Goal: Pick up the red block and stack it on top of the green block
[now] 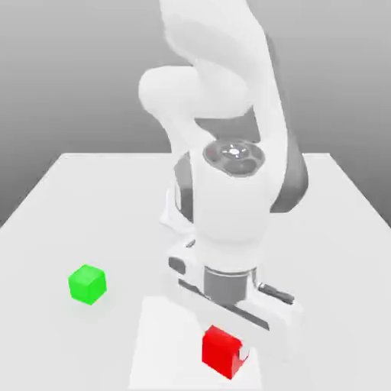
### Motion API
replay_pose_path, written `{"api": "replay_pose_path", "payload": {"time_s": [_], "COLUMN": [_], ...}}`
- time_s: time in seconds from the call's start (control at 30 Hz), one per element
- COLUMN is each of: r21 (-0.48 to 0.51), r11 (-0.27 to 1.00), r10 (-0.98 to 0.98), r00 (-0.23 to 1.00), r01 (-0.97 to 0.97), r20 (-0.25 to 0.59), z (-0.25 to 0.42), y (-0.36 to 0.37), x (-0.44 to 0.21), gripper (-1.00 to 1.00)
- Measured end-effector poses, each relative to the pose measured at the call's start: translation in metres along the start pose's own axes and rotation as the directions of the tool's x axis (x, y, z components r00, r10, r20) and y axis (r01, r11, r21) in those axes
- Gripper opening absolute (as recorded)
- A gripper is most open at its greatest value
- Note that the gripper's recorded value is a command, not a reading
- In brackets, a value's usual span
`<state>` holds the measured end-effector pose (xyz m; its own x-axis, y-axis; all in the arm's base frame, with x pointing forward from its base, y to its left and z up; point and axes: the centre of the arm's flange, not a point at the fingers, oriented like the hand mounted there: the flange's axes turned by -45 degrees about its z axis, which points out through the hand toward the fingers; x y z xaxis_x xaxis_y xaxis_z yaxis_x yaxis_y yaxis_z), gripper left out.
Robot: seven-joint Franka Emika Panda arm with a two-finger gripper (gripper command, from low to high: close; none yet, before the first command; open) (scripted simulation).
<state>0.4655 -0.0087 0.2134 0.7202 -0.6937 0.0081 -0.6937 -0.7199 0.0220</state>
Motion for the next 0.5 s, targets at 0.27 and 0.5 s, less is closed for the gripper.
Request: {"api": "replay_pose_path", "payload": {"time_s": [0.27, 0.5], "r21": [-0.016, 0.011], "r11": [0.849, 0.731], "r10": [0.528, 0.682], "r00": [0.849, 0.731], "r01": [-0.528, -0.682], "r20": [0.0, 0.019], "z": [-0.022, 0.007], "y": [0.216, 0.277], "x": [0.029, 0.008], "gripper": [-1.0, -1.0]}}
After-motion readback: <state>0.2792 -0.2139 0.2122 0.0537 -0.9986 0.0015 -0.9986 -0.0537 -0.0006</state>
